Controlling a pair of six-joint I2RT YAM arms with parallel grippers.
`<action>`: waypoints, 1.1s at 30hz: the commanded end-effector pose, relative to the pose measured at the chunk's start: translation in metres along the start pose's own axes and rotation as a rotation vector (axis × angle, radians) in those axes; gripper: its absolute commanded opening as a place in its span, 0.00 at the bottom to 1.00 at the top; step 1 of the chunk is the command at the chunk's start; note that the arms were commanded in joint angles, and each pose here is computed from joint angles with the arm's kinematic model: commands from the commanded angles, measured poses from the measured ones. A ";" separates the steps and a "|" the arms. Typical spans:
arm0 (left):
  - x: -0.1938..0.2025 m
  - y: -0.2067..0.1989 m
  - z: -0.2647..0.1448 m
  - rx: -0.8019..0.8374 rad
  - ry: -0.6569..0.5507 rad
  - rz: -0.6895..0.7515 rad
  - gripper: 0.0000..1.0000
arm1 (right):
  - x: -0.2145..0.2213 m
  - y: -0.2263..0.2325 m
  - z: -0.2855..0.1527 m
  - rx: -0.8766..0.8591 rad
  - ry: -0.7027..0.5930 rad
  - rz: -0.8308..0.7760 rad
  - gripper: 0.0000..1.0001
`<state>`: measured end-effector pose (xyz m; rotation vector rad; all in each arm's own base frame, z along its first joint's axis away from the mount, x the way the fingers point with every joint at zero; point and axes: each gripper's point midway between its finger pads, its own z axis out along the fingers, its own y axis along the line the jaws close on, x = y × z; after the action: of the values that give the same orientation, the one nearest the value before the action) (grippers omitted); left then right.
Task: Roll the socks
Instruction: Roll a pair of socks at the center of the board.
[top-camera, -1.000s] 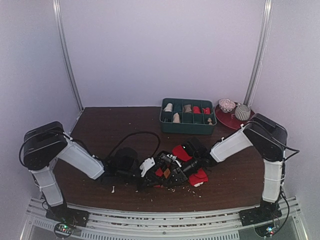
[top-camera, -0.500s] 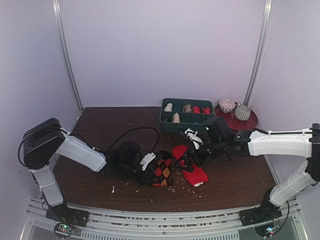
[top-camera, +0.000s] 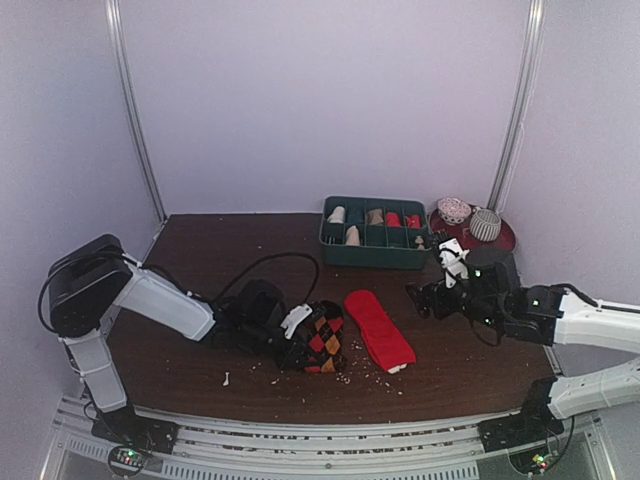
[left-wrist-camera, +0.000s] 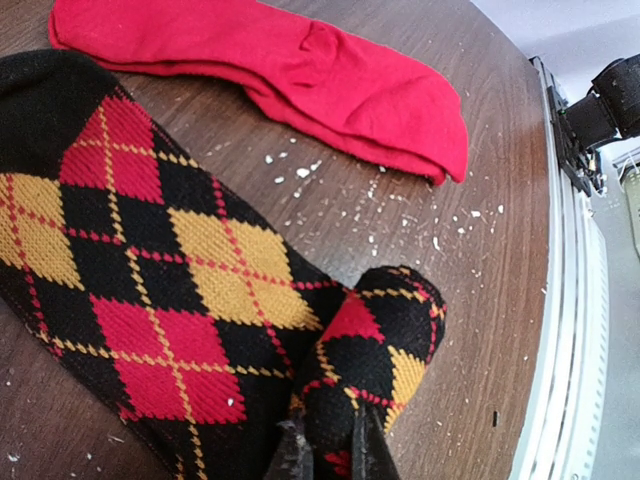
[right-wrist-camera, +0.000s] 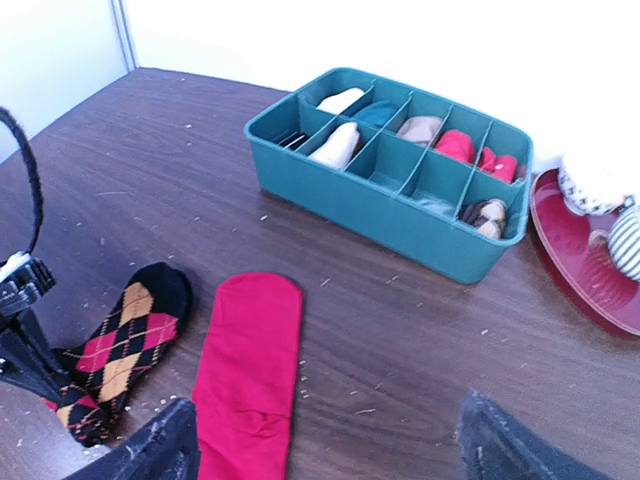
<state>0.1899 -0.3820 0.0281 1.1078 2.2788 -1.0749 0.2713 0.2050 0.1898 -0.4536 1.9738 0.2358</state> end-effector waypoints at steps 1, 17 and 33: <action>0.075 0.026 0.004 -0.098 0.244 -0.140 0.00 | 0.010 0.033 0.008 -0.154 -0.021 -0.073 0.84; 0.082 0.026 0.003 -0.097 0.262 -0.146 0.00 | 0.093 0.210 0.029 -0.686 -0.012 -0.475 0.77; 0.088 0.025 0.002 -0.086 0.275 -0.141 0.00 | 0.140 0.215 0.078 -0.625 0.150 -0.593 0.43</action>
<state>0.1892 -0.3822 0.0273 1.1061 2.2952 -1.0816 0.1900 0.4032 0.0395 -1.4358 1.7347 0.4796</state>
